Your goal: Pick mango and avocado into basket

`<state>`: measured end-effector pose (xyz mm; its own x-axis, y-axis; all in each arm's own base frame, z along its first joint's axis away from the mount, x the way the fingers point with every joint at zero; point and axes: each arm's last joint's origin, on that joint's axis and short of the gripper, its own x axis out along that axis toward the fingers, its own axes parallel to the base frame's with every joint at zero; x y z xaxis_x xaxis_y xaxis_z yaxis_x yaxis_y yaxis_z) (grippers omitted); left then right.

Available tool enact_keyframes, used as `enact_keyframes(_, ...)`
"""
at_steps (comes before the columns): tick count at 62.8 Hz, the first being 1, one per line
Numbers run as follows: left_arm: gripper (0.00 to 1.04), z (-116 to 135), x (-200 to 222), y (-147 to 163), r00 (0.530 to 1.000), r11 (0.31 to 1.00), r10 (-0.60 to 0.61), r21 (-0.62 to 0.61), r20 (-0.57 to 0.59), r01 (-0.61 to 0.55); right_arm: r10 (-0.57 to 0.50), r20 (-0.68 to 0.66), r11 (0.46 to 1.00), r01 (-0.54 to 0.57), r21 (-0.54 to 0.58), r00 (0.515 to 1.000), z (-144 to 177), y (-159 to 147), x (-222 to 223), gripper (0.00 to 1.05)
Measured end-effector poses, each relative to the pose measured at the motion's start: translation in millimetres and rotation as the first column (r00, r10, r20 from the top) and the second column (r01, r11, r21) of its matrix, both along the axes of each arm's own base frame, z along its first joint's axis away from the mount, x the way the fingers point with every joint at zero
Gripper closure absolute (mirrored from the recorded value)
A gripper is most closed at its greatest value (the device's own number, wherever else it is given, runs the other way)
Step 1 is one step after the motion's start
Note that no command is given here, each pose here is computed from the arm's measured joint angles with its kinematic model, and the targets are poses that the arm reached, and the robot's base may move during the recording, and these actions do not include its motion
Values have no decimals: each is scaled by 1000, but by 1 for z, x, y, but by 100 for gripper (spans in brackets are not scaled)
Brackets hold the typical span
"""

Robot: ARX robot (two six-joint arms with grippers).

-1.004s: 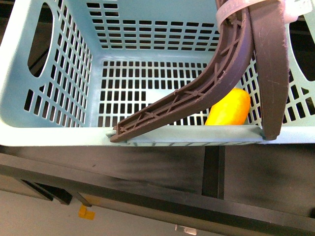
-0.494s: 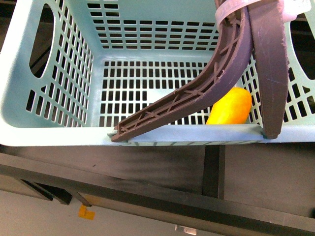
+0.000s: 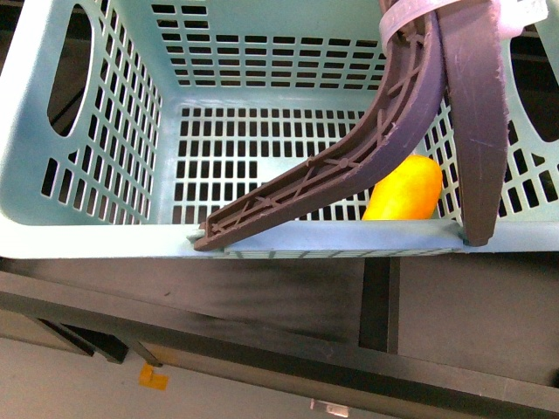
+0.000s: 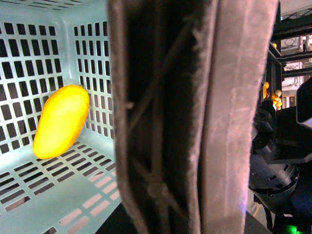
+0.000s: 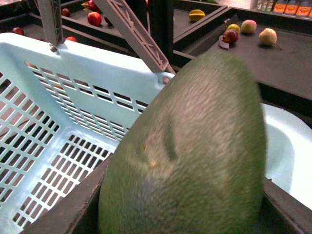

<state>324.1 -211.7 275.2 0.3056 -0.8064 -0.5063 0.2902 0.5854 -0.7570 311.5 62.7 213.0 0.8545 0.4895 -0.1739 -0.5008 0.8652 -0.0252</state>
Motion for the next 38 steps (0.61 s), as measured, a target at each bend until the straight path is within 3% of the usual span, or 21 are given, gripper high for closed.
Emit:
enact_keyframes(9,89,0,0,0,1000,1000,0,0,0,0,-32,9,999,32,5,999,4,-1,-2,7)
enact_keyframes(27,90,0,0,0,1000,1000,10,5,1,-10,-281,43,960,280,23,959,24,-29,-16,9)
enact_keyframes(30,90,0,0,0,1000,1000,11,5,1,-11,-332,64,943,330,37,941,24,-30,-17,12)
enact_keyframes(33,90,0,0,0,1000,1000,7,3,0,-7,-455,132,891,448,79,881,20,-33,-26,23)
enact_keyframes(38,90,0,0,-1,1000,1000,2,1,-2,-2,-488,141,873,480,92,861,9,-37,-41,35)
